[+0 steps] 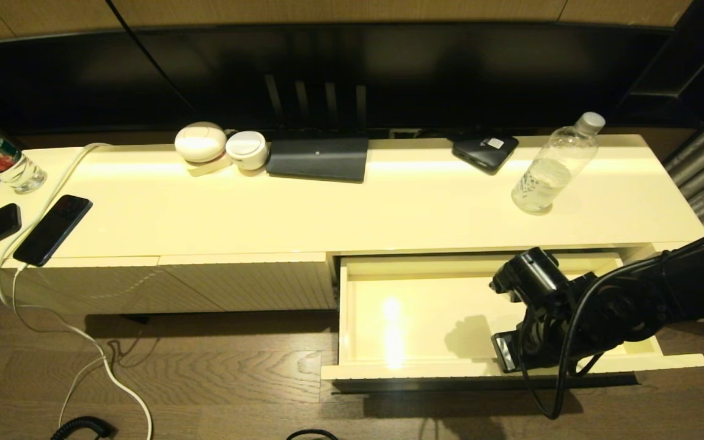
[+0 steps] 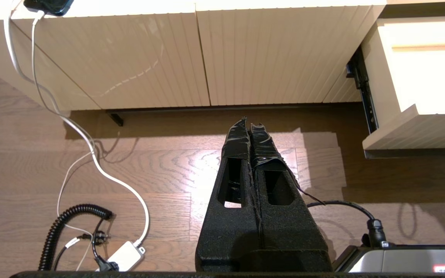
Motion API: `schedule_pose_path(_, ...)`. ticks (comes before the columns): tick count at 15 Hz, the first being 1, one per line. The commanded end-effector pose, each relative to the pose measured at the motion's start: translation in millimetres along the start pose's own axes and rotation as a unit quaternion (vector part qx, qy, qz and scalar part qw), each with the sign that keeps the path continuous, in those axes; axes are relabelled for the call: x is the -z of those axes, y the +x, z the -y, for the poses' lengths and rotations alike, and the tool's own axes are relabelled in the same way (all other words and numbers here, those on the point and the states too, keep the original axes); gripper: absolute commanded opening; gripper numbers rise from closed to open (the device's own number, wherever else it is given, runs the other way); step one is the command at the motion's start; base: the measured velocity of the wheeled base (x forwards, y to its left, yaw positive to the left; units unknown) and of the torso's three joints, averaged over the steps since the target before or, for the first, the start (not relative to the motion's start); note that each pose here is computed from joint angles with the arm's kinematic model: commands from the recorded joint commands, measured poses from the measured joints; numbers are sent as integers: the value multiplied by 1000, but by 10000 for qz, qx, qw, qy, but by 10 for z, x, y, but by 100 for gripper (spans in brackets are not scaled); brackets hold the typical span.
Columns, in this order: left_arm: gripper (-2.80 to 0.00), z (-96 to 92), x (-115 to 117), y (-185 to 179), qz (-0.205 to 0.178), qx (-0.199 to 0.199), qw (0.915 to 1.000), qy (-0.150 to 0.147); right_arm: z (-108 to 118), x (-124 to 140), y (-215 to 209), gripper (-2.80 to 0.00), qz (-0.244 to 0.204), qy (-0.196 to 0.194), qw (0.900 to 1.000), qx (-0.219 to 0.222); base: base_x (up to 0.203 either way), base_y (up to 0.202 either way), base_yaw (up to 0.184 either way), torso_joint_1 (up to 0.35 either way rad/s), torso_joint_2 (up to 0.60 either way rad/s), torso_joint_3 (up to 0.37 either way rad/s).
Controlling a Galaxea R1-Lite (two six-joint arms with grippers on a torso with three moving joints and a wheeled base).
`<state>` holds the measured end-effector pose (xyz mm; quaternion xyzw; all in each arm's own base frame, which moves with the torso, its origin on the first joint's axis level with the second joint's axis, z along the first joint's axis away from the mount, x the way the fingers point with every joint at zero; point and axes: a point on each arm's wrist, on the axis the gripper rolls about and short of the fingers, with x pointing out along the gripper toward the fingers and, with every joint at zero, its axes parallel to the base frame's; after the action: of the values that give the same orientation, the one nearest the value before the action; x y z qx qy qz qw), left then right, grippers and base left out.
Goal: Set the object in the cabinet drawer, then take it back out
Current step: Open the drawer, then put the mineral water in the drawer
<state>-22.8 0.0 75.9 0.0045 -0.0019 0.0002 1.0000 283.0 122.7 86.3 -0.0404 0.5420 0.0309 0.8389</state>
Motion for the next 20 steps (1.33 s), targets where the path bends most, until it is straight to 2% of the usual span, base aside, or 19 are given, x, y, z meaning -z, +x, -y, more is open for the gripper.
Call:
schedule_pose_path(1, -280, 0, 4, 1, -4, 0, 10000, 1, -11, -3, 9, -280, 20, -2, 10000, -11, 0, 0, 0, 0, 0, 0)
schedule_pose_path(3, -280, 0, 4, 1, -4, -5, 10000, 1, -18, -54, -15, -280, 233, 43, 9997, -60, 0, 0, 0, 0, 0, 0)
schedule_pose_path(5, -280, 0, 4, 1, -4, -4, 10000, 1, -17, -170, -89, -280, 807, 165, 9965, -161, 0, 0, 0, 0, 0, 0)
schedule_pose_path(8, -280, 0, 4, 1, -4, 2, 10000, 1, 30, -240, -277, -280, 1376, 275, 9901, 96, 0, 0, 0, 0, 0, 0)
schedule_pose_path(10, -280, 0, 4, 1, -4, -6, 10000, 1, 59, -253, -455, -280, 1628, 290, 9862, 88, 0, 0, 0, 0, 0, 0)
schedule_pose_path(12, -280, 0, 4, 1, -4, -6, 10000, 1, 106, -259, -723, -280, 2039, 391, 9782, 77, 0, 0, 0, 0, 0, 0)
schedule_pose_path(15, -280, 0, 4, 1, -4, -6, 10000, 1, 215, -192, -1097, -280, 2625, 623, 9623, 353, 0, 0, 0, 0, 0, 0)
schedule_pose_path(16, -280, 0, 4, 1, -5, 0, 10000, 1, 268, -161, -1190, 0, 2786, 747, 9562, 497, 0, 0, 0, 0, 0, 0)
schedule_pose_path(18, -280, 0, 4, 1, -4, -6, 10000, 1, 364, -135, -1270, 0, 3082, 975, 9436, 721, 0, 0, 0, 0, 0, 0)
schedule_pose_path(20, -280, 0, 4, 1, -4, -6, 10000, 1, 446, -165, -1304, 0, 3510, 1179, 9248, 875, 0, 0, 0, 0, 0, 0)
